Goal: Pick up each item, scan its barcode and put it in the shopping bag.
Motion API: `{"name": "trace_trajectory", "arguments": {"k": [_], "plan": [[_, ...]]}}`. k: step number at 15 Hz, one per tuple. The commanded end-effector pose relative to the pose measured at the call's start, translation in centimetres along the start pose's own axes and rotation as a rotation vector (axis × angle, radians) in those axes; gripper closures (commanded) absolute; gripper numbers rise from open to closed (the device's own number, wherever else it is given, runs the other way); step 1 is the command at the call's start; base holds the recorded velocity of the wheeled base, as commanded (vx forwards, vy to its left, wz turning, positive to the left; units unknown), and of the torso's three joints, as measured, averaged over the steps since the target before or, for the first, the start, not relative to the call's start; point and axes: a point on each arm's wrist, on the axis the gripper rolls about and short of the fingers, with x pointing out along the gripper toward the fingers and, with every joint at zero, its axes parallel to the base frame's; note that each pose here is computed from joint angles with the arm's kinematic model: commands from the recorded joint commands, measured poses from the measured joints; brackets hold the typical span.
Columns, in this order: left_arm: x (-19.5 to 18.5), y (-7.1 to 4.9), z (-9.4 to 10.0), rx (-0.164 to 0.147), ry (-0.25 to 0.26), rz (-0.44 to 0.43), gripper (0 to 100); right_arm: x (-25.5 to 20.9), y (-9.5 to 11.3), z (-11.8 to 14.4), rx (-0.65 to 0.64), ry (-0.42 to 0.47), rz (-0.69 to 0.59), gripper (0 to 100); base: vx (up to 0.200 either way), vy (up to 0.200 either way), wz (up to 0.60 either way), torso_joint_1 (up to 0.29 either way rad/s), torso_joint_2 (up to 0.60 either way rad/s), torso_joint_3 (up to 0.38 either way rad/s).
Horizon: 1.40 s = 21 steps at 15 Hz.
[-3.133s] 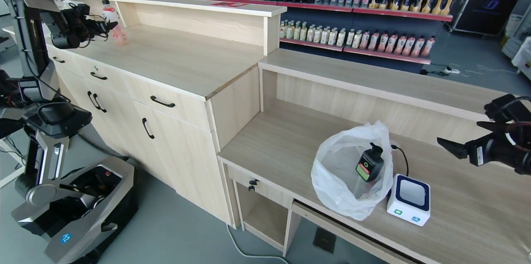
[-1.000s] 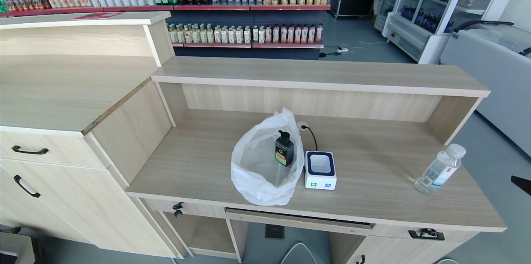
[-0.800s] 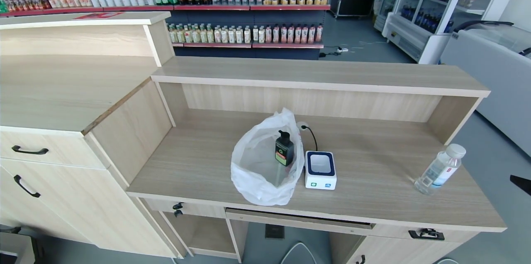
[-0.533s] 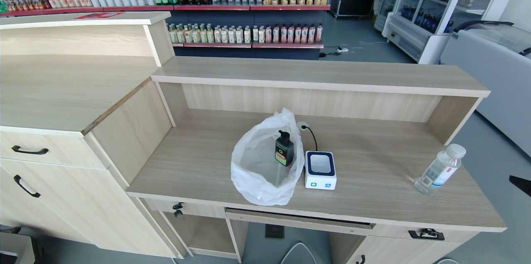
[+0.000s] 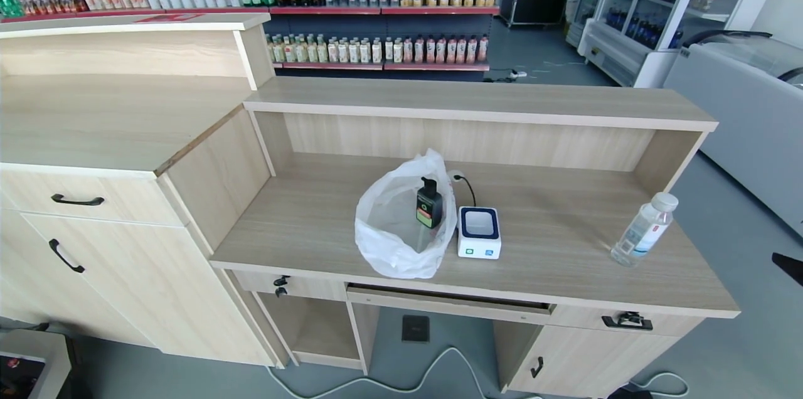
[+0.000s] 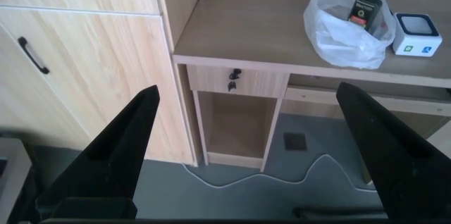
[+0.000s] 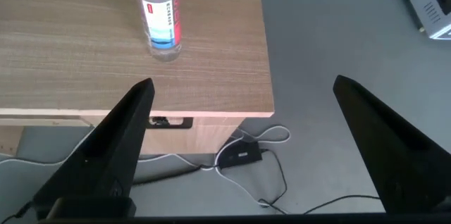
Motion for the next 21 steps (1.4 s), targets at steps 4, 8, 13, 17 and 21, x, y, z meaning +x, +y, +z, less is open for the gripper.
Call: {"name": "trace_trajectory", "arguments": {"k": [4,8,13,17,21], "plan": [[0.0,0.0,0.0,0.000,0.000,0.000,0,4.1,-2.2,-1.0,0.089,-0.048,-0.015,0,0.000,0.000,0.00,0.000,0.00,0.000],[0.0,0.0,0.0,0.000,0.000,0.000,0,7.0,-3.0,-1.9,0.129,-0.039,0.004,0,0.000,0.000,0.00,0.000,0.00,0.000],[0.0,0.0,0.0,0.000,0.000,0.000,0,9.9,-2.7,-4.5,0.105,-0.072,0.013,0,0.000,0.000,0.00,0.000,0.00,0.000],[0.0,0.0,0.0,0.000,0.000,0.000,0,11.7,-0.6,-5.2,0.109,-0.063,0.073,0,0.000,0.000,0.00,0.000,0.00,0.000],[0.0,0.0,0.0,0.000,0.000,0.000,0,14.0,1.5,-5.0,0.113,-0.085,0.043,0,0.000,0.000,0.00,0.000,0.00,0.000]]}}
